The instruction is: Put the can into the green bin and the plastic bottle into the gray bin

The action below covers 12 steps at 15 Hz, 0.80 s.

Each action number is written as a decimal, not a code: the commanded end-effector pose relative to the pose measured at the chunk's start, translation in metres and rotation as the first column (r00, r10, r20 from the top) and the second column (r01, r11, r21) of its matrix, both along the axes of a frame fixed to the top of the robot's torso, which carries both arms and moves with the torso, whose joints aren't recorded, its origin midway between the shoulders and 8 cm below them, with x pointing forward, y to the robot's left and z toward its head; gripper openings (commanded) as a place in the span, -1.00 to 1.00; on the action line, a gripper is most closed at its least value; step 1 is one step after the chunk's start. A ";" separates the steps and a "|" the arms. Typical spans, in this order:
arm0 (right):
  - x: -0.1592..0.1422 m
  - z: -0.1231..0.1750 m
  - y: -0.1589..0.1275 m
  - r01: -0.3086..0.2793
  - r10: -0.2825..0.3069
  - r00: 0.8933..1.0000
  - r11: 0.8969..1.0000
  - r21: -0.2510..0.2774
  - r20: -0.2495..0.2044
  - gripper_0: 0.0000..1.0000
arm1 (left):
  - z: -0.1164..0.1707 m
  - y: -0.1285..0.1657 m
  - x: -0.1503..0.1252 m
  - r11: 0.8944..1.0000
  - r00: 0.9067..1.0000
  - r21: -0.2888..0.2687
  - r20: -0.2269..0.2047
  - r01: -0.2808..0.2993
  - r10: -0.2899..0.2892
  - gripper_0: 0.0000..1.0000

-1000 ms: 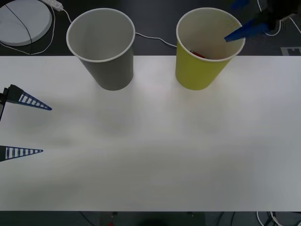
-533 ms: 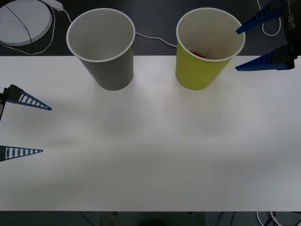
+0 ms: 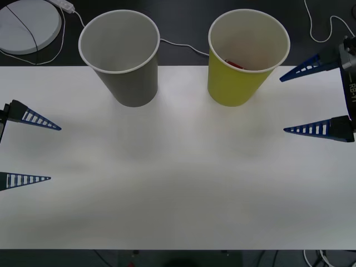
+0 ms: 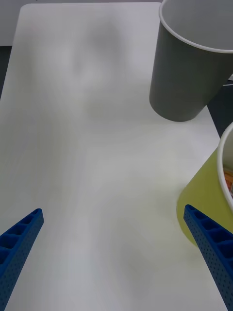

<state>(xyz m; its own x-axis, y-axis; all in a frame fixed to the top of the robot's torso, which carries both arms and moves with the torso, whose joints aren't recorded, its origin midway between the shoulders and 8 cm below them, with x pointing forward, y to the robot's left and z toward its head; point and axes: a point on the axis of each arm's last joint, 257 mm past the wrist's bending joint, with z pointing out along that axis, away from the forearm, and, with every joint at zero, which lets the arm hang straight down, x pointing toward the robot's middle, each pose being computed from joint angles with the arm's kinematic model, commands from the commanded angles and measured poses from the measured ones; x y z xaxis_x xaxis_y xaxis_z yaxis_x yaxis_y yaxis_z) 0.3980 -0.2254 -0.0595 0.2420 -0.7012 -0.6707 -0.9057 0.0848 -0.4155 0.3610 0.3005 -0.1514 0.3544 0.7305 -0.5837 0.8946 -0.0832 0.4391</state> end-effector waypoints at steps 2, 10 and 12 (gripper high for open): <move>-0.024 -0.025 -0.015 -0.027 0.027 1.000 0.999 0.017 0.007 1.00 | 0.000 0.000 0.000 1.000 1.000 0.000 0.000 0.000 0.000 1.00; -0.043 -0.073 -0.031 0.014 -0.013 1.000 0.997 -0.071 0.010 1.00 | 0.000 0.000 0.000 1.000 1.000 0.000 0.000 0.000 0.000 1.00; -0.043 -0.083 -0.035 0.030 -0.030 1.000 0.996 -0.081 0.002 1.00 | 0.000 0.000 0.000 1.000 1.000 0.000 0.000 0.000 0.000 1.00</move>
<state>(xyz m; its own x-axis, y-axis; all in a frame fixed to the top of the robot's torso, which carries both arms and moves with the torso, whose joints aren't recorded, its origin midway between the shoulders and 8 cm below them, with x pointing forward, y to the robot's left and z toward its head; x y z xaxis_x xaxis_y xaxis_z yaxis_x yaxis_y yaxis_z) 0.3551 -0.2575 -0.1365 0.2309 -0.7533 -0.6158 -0.9010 0.0734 -0.4275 0.3610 0.3005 -0.1514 0.3544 0.7305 -0.5837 0.8946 -0.0832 0.4391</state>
